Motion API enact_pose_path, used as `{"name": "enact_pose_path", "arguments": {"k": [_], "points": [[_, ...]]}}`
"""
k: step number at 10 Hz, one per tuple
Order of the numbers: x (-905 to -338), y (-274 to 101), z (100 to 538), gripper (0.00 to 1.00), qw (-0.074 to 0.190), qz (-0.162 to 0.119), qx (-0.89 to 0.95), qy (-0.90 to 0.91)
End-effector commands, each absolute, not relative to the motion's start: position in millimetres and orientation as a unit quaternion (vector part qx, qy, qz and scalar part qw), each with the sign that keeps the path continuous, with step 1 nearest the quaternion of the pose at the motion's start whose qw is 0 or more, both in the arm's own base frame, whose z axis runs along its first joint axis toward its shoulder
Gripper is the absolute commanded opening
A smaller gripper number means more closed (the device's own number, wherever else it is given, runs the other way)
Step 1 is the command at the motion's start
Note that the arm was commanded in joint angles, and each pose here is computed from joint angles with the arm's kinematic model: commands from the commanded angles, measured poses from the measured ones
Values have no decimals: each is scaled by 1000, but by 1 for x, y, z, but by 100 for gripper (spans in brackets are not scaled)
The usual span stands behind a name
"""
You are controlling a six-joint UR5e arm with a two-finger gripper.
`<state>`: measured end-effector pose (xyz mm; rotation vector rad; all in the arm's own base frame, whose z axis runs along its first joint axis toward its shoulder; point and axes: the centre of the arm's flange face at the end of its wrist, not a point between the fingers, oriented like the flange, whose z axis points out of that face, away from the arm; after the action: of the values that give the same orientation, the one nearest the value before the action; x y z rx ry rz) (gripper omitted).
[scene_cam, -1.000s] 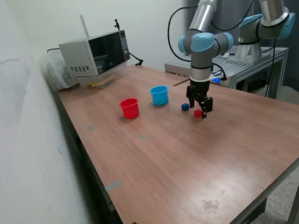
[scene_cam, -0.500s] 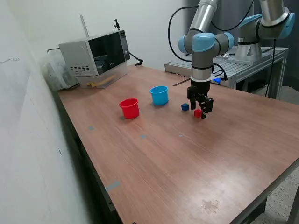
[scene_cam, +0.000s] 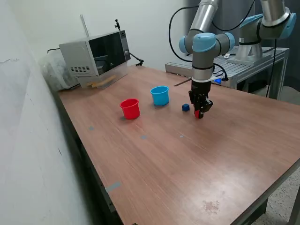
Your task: Place red objects in the red bin, and blue objects in the blue bin.
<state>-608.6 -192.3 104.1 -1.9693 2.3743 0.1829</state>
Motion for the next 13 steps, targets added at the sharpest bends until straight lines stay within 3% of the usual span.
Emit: {"name": "enact_pose_path", "arguments": {"k": [1,2,3,8,10,13], "points": [[-609,-193,104,0,26,60,-638,767],[-610,-196,110,0,24,61,-641,765],[-616,-200,159,0,-8,82,-641,763],[-641,-190,320,0,-78,136,-639,753],[-666,-178,336,0,-93,150,-628,758],[-722,-121,306,0,-66,142,-598,786]]}}
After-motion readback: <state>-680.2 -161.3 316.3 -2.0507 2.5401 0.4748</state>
